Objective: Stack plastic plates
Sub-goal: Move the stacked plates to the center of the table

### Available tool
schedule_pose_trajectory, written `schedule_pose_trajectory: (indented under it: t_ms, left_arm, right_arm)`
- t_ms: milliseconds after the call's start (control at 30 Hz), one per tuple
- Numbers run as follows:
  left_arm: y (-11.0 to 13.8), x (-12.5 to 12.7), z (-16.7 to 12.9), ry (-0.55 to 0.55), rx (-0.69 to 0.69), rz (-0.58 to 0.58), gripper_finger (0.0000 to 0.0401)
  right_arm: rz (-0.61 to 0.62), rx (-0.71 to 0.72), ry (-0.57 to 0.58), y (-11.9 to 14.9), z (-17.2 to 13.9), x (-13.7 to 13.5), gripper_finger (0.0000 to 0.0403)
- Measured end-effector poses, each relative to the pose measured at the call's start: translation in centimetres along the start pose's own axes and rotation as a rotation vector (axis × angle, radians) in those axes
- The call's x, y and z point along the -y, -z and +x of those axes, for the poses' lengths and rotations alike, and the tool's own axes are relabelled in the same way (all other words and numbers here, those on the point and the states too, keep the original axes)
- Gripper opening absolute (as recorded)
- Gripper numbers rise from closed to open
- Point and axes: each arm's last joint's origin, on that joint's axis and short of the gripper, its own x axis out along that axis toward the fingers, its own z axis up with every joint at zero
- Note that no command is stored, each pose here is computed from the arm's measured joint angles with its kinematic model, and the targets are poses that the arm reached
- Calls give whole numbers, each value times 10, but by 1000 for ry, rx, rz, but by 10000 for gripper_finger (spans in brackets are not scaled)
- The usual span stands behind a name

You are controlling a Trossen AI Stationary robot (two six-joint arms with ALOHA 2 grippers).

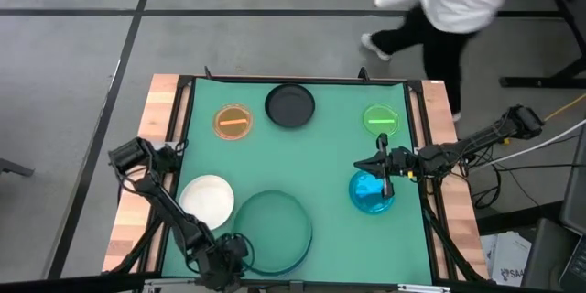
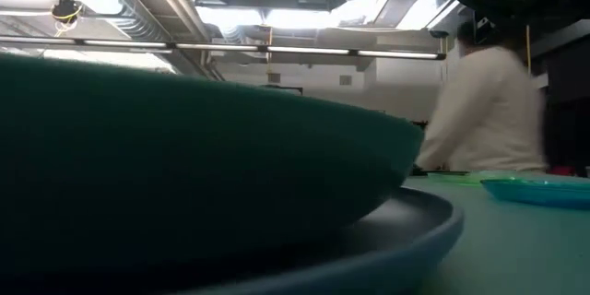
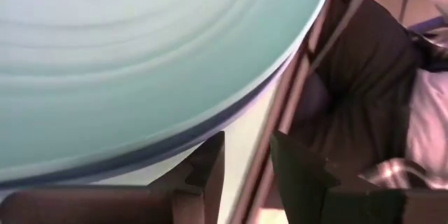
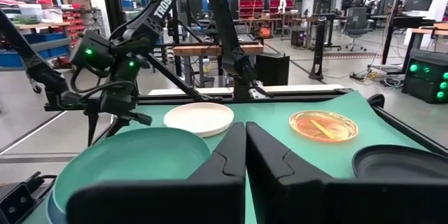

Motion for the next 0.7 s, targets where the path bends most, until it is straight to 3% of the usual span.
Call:
schedule_pose_trajectory:
  t_ms: [700]
  left_arm:
    - [-86,-34,10,-180,162,155,110]
  right_arm:
    - [12,27,-1,-3,0,0,1]
